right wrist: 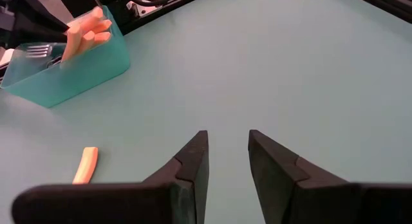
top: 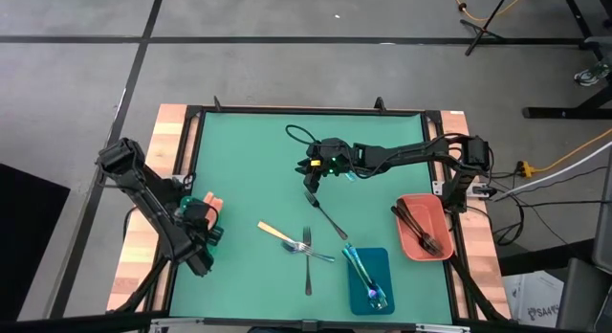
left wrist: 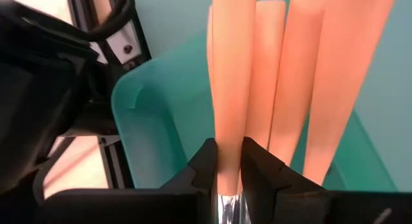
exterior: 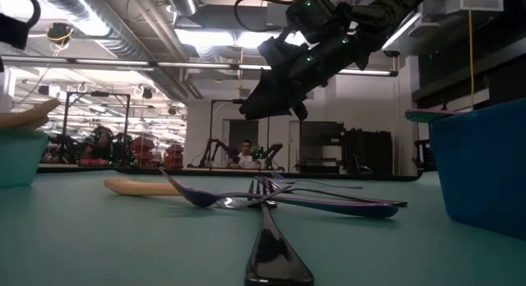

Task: Sort silverware by color (type)
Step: Put the yellow fork into the green bin, then put the blue fork into the blue bin

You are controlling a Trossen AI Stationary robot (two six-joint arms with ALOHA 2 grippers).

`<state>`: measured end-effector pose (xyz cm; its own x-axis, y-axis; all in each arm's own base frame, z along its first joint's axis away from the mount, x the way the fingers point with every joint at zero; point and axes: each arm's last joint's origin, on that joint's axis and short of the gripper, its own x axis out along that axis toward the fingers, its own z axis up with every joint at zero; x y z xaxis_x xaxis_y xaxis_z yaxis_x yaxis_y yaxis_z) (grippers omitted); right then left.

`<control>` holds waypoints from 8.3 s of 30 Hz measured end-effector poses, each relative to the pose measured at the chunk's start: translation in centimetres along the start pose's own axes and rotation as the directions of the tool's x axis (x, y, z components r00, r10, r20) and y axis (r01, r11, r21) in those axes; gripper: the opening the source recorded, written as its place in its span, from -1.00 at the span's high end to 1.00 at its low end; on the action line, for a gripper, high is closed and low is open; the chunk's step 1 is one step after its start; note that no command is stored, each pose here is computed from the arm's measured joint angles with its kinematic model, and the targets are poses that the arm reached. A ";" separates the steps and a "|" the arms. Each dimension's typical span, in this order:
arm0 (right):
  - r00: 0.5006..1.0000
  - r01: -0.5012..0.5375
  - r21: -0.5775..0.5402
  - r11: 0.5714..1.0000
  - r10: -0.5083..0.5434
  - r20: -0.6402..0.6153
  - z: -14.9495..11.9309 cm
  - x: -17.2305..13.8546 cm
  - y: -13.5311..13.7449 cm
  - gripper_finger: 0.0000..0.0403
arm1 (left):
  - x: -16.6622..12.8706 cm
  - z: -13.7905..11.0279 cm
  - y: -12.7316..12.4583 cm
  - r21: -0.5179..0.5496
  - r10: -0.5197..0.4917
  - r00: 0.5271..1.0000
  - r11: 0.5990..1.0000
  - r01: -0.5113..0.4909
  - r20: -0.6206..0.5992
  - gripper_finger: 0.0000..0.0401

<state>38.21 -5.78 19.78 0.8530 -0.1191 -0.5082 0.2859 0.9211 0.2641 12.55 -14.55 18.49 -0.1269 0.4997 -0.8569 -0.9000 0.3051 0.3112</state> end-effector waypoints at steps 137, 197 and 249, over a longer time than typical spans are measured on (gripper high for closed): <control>0.813 0.403 -0.143 0.904 -0.425 -0.398 -3.9 -0.3 -8.1 0.51 | -0.9 23.9 -9.9 0.714 -0.700 0.700 0.563 0.417 0.144 0.65; 0.839 0.299 -0.125 0.946 -0.323 -0.438 -5.1 1.2 -8.4 0.97 | -0.9 23.9 -9.9 0.711 -0.698 0.702 0.567 0.417 0.145 0.65; 0.974 -0.072 -0.992 -0.100 -0.222 -0.049 0.1 0.5 12.4 1.00 | -6.7 22.3 2.3 0.188 -0.739 0.646 0.674 0.715 0.192 0.65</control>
<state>42.21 5.52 22.84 0.7459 -0.3024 -0.5934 -0.5236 0.2845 -0.8031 20.65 0.90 34.14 0.6633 0.2532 -0.7042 -0.6186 0.7151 -0.3255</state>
